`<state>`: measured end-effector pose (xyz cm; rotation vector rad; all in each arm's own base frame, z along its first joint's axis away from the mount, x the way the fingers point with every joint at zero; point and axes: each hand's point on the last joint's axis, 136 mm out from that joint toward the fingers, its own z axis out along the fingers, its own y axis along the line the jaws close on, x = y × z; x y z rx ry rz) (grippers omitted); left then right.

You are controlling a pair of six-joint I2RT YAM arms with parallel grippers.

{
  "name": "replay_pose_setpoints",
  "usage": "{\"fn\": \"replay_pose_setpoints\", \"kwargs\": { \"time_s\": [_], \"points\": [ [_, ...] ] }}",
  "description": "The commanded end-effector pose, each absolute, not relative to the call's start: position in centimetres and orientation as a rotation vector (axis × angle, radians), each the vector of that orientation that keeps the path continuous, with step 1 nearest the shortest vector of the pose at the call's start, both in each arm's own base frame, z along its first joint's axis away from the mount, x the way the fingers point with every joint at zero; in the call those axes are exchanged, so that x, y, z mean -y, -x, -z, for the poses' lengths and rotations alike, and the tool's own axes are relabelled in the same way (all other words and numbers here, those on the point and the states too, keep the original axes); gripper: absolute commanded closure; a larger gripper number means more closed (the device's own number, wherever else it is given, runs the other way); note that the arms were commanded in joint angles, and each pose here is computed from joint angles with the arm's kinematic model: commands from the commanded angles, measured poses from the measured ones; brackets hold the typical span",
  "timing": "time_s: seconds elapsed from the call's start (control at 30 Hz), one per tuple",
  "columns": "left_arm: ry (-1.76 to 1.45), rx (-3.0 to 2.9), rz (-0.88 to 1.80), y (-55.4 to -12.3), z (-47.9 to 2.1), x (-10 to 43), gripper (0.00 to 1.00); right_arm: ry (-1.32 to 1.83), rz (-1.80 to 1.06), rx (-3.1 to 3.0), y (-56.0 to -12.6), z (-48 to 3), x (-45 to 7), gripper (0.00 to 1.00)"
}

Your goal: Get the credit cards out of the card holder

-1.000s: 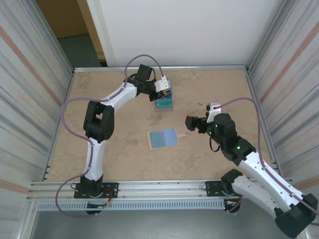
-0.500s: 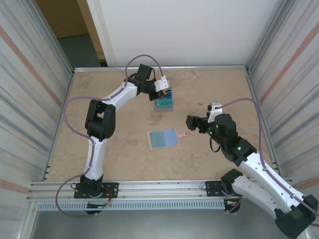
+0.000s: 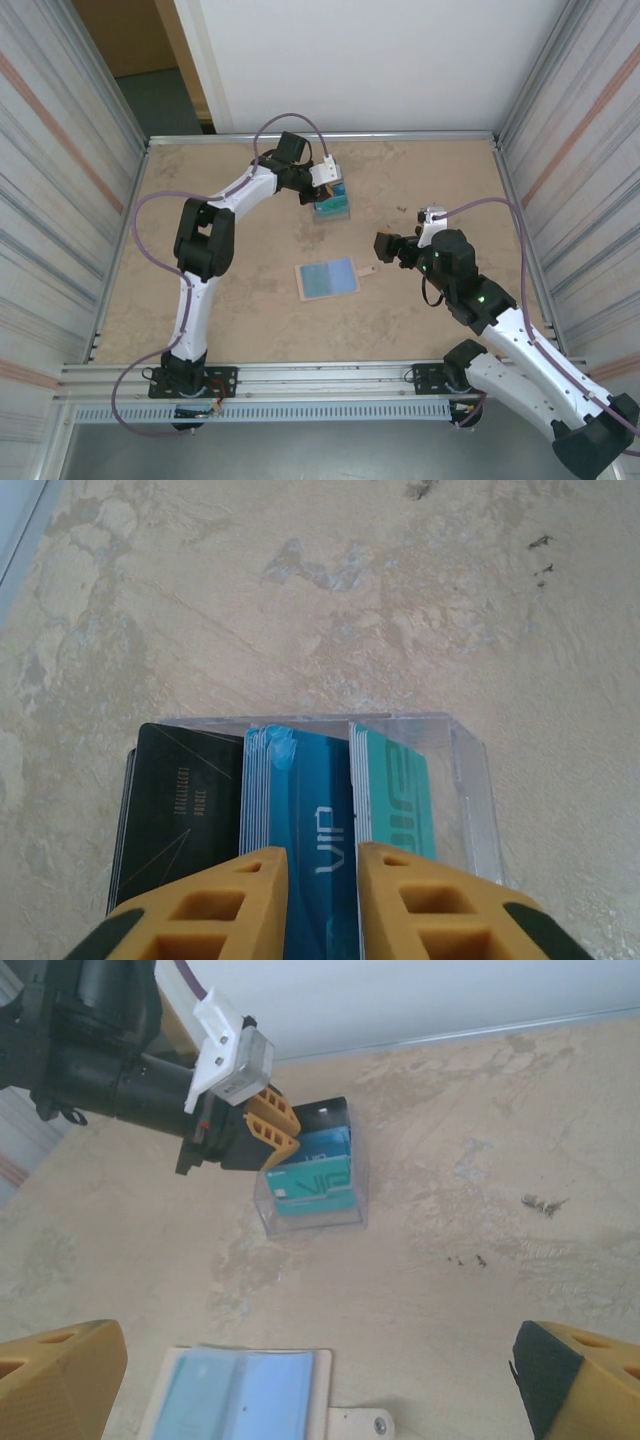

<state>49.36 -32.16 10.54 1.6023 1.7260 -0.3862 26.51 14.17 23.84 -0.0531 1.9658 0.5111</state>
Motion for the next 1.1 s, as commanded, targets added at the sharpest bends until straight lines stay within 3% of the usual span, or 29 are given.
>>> {"fn": "replay_pose_setpoints", "kwargs": {
  "time_s": [0.0, 0.33, 0.53, 0.6, 0.67, 0.77, 0.93, 1.07],
  "points": [
    [-1.589, -1.712, 0.364, -50.0, -11.9, 31.9, 0.74, 0.034, -0.534, -1.960, -26.4, -24.2, -14.2, 0.01],
    [-1.533, -1.672, 0.334, -48.7, -15.8, 32.2, 0.72, 0.050, -0.546, -1.990, -26.7, -23.6, -14.9, 0.01],
    [-1.409, -1.672, 0.307, -46.6, -19.8, 31.5, 0.51, 0.069, -0.542, -2.041, -27.0, -22.5, -15.8, 0.00],
    [-1.340, -1.680, 0.312, -45.8, -20.8, 31.0, 0.49, 0.092, -0.538, -2.060, -27.0, -22.2, -16.4, 0.04],
    [-1.265, -1.690, 0.306, -45.0, -21.8, 30.3, 0.38, 0.124, -0.530, -2.080, -26.9, -21.9, -17.3, 0.08],
    [-1.140, -1.711, 0.298, -43.7, -23.0, 28.8, 0.33, 0.179, -0.497, -2.119, -26.9, -21.1, -18.8, 0.12],
    [-0.883, -1.762, 0.286, -41.6, -23.9, 25.5, 0.02, 0.276, -0.446, -2.204, -26.6, -19.0, -22.2, 0.20],
    [-0.695, -1.827, 0.270, -40.1, -23.4, 22.6, 0.01, 0.354, -0.421, -2.275, -26.2, -17.1, -25.1, 0.26]
  ]
}}
